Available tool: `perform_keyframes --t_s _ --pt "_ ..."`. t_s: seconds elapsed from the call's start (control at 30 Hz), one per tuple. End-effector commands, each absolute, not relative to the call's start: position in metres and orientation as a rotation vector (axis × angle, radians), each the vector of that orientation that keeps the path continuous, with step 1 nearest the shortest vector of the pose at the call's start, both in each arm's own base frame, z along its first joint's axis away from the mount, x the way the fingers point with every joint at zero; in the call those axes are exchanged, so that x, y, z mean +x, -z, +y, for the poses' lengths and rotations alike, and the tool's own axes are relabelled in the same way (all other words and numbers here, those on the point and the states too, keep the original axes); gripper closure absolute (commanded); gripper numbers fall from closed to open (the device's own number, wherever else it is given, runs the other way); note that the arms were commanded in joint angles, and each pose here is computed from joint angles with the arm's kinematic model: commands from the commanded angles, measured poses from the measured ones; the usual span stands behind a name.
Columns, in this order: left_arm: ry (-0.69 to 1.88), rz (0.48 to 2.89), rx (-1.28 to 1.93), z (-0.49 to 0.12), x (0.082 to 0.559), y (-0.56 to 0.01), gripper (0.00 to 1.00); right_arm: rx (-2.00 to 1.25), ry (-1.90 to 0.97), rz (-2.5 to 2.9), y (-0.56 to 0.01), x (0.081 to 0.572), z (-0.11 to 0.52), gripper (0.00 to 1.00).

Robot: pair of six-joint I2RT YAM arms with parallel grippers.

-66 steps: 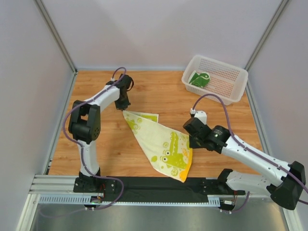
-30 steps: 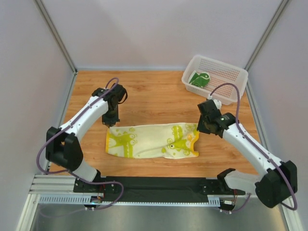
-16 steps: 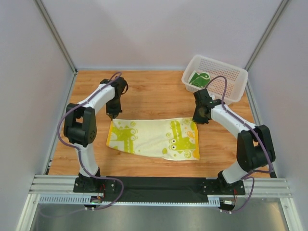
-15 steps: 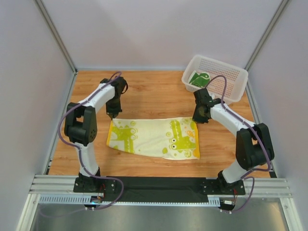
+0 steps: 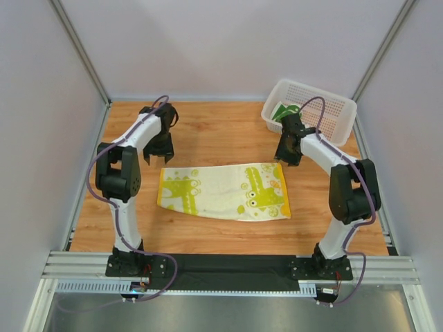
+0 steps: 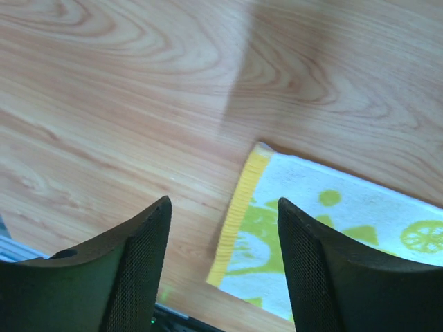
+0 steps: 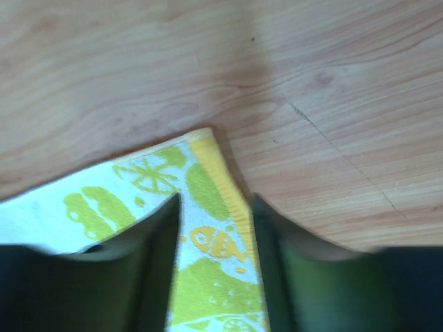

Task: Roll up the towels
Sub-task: Flatten the towel

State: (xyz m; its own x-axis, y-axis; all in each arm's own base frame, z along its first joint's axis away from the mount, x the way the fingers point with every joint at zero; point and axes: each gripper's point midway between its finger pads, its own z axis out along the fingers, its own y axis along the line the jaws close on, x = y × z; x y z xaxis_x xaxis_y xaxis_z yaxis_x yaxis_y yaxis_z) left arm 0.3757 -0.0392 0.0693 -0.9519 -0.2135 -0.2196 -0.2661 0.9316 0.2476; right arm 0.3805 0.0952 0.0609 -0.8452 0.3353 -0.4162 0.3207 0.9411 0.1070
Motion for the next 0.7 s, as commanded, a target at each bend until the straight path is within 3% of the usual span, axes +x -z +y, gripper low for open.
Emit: perform_keyframes --t_s 0.0,0.03,0.1,0.3,0.43,0.67 --pt "-0.440 2.787 -0.430 -0.019 0.370 -0.115 0.29 0.449 -0.016 2.557 -0.100 0.390 0.084 0.42" --pt "-0.457 2.793 -0.436 -0.016 0.361 -0.115 0.28 0.450 -0.006 2.547 -0.105 0.387 0.082 0.26" --pt "-0.445 2.747 -0.469 -0.012 0.350 -0.131 0.27 0.462 0.004 2.506 -0.119 0.377 0.075 0.21" --pt "-0.183 2.722 -0.519 -0.031 0.299 -0.127 0.29 0.449 -0.174 2.470 -0.139 0.340 0.087 0.21" --pt "0.005 2.778 -0.560 -0.050 0.260 -0.085 0.29 0.428 -0.328 2.509 -0.125 0.307 0.107 0.21" --pt "0.208 2.778 -0.644 -0.074 0.249 -0.045 0.29 0.459 -0.354 2.666 -0.064 0.255 0.108 0.21"
